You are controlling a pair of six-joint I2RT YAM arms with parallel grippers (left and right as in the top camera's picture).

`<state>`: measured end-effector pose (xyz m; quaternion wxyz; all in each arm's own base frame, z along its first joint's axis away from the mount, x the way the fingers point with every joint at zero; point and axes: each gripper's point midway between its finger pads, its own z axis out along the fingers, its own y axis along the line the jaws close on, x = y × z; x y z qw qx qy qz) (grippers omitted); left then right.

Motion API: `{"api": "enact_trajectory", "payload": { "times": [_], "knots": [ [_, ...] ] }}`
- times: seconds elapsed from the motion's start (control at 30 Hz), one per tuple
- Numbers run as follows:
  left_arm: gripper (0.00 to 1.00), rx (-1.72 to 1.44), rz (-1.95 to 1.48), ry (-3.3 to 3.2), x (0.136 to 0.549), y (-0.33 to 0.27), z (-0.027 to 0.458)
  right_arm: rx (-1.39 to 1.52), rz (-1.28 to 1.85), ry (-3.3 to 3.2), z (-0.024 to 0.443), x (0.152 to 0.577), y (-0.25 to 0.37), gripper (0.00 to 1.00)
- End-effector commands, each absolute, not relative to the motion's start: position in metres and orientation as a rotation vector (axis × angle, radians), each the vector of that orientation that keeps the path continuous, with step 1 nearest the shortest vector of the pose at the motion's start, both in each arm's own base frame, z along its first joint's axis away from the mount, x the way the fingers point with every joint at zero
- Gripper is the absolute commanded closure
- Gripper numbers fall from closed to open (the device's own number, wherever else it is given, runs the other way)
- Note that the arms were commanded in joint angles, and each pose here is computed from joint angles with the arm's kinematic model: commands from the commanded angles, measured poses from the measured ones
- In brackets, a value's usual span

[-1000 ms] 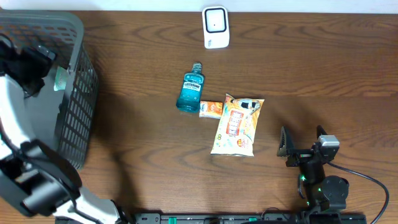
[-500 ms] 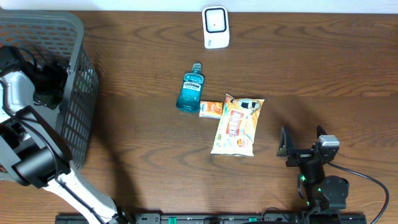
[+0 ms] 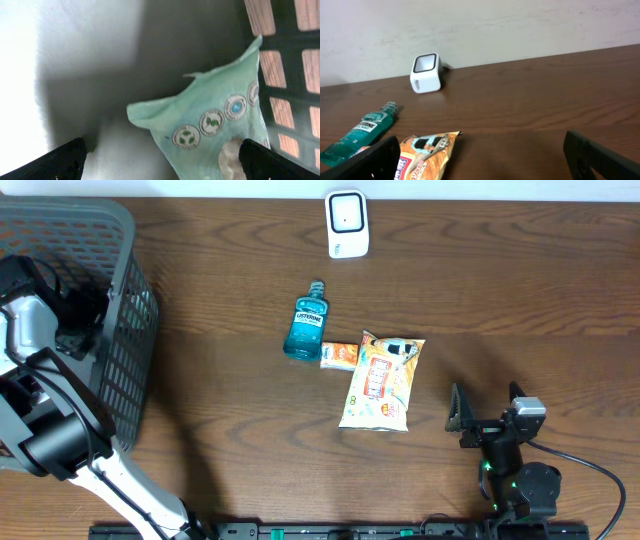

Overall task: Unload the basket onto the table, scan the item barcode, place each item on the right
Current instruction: 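Reach the left gripper into the basket and grasp the green wipe pack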

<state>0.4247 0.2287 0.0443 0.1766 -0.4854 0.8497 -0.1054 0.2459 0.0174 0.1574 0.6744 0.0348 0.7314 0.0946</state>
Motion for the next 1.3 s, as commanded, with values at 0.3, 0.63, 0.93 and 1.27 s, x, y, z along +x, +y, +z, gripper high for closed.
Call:
{"api": "enact_trajectory", "payload": {
  "times": [0.3, 0.63, 0.93, 1.27],
  "knots": [
    [0.02, -1.329, -0.236, 2.448, 0.422, 0.230, 0.025, 0.075, 0.204, 1.644, 0.157, 0.246, 0.017, 0.01],
    [0.22, -1.315, -0.258, 2.541, 0.425, 0.209, -0.012, 0.075, 0.204, 1.644, 0.157, 0.246, 0.017, 0.01],
    [0.93, -1.144, -0.246, 2.632, 0.425, 0.201, -0.015, 0.075, 0.204, 1.644, 0.157, 0.246, 0.017, 0.01],
    [0.93, -1.224, -0.210, 2.516, 0.401, 0.237, 0.047, 0.075, 0.204, 1.644, 0.157, 0.246, 0.017, 0.01]
  ]
}}
